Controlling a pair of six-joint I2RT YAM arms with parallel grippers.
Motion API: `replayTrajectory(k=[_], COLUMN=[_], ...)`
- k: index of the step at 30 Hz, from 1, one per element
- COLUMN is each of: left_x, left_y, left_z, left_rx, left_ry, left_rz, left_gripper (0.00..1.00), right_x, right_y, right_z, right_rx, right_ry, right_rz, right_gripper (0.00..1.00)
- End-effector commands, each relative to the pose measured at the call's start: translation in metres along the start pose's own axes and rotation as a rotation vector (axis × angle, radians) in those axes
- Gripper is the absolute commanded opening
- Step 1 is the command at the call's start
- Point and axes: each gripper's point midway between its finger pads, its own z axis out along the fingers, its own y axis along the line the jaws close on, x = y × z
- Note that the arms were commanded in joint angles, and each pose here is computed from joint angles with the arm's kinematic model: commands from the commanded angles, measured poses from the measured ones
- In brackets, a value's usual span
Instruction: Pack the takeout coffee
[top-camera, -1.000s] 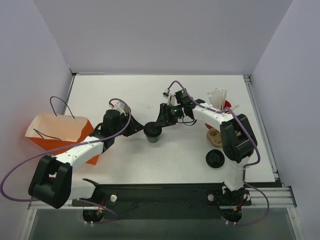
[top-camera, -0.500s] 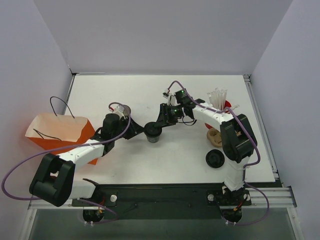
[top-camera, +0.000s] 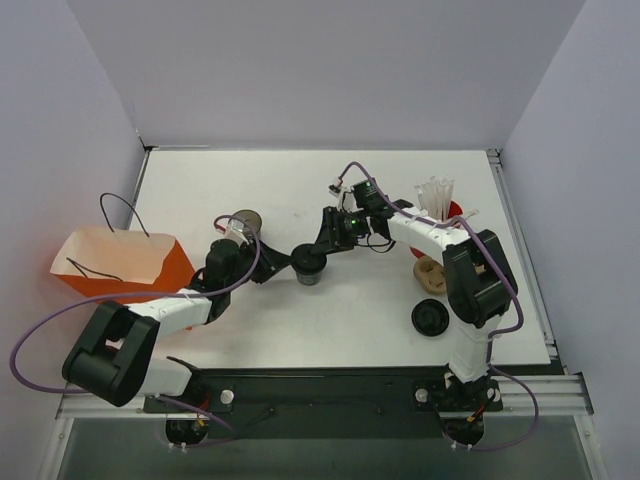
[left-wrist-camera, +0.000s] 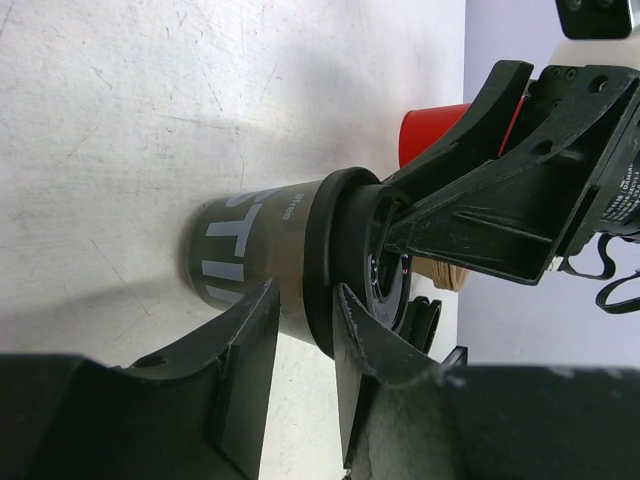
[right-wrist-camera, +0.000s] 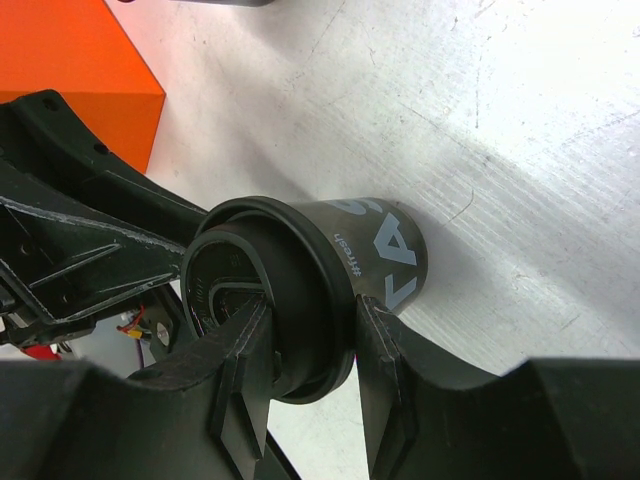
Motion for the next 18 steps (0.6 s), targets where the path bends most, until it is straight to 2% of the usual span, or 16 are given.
replayTrajectory(k=[1, 18], left_x=[0.025, 0.033], left_y=[-0.008, -0.007], left_z=[-0.003, -0.012], left_rx=[0.049, 0.046], left_ry=[0.071, 0.054], left_rz=[-0.027, -0.101], left_gripper=[0.38, 0.40], right_x=[0.046, 0.047], right_y=[-0.031, -0.032], right_z=[0.011, 0.011], right_rx=[0.134, 0.136], right_ry=[0.115, 0.099], right_rz=[0.048, 0.067], right_gripper=[0.27, 0.27])
